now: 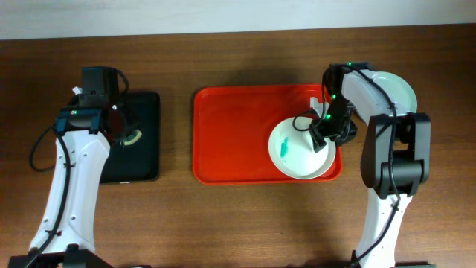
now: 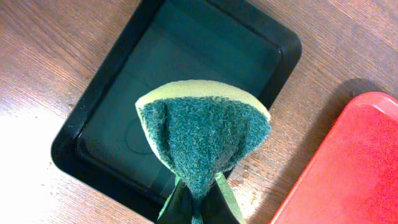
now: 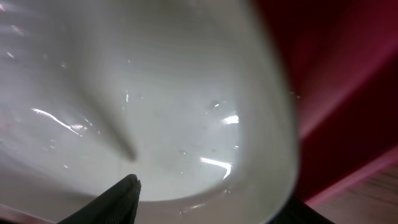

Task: Clean dirty plates on tray and stack at the side

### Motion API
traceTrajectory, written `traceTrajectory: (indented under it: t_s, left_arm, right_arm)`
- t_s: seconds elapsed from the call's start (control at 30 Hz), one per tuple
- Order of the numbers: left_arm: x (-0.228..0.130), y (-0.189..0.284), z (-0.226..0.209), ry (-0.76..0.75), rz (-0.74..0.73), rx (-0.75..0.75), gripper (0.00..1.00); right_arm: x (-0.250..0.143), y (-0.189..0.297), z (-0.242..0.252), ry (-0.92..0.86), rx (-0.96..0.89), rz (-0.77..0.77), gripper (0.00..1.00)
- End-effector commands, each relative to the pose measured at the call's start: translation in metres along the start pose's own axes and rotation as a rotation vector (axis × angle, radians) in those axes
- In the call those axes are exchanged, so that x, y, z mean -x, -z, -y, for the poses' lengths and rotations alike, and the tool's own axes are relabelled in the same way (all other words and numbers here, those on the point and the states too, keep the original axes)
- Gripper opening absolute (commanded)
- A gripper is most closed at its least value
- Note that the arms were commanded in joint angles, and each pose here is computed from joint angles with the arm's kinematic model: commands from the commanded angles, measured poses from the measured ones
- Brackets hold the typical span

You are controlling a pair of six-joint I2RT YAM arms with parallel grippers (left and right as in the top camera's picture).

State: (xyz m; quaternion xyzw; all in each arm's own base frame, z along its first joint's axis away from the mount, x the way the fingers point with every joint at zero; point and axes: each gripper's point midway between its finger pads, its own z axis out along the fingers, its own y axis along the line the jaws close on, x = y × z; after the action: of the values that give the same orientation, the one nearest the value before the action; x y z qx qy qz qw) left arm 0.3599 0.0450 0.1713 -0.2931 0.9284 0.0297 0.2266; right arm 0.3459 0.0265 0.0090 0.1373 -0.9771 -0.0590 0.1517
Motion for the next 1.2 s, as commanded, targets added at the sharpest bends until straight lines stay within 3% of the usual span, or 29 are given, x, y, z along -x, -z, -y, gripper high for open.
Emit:
traceTrajectory:
  t_s: [0.0,0.1,0.2,0.4,0.57,0.6,0.83,1.07,1.17]
  left_arm:
    - [-0.003,0.001,0.005,-0.010,-0.020,-0.039,0.00]
    - [-0.015,0.004,0.043,-0.154,-0.077,-0.259,0.00]
    - [-0.031,0.010,0.073,-0.235,-0.127,-0.437,0.00]
    - [-0.061,0.023,0.116,-0.370,-0.136,-0.504,0.00]
    - [-0.097,0.020,0.152,-0.432,-0.196,-0.538,0.00]
    - [-0.106,0.014,0.163,-0.438,-0.214,-0.543,0.00]
    - [-0.171,-0.050,0.227,-0.525,-0.301,-0.565,0.00]
    - [-0.201,-0.105,0.223,-0.539,-0.381,-0.488,0.00]
    - [-0.184,-0.143,0.188,-0.561,-0.273,-0.236,0.00]
  right_arm:
    - [-0.005,-0.013,-0.006,-0.016,0.043,-0.007,0.58]
    - [0.008,-0.011,-0.028,-0.013,0.172,0.058,0.30]
    - [0.027,-0.010,-0.034,-0.089,0.187,0.123,0.23]
    - [0.042,-0.015,-0.045,-0.170,0.066,0.145,0.12]
    - [0.046,-0.020,-0.067,-0.190,0.052,0.144,0.11]
    - [0.049,-0.020,-0.073,-0.224,0.063,0.151,0.05]
    - [0.077,-0.022,-0.125,-0.143,0.073,0.256,0.04]
    - [0.085,-0.020,-0.129,-0.181,0.085,0.288,0.04]
    - [0.084,-0.021,-0.128,-0.182,0.084,0.283,0.04]
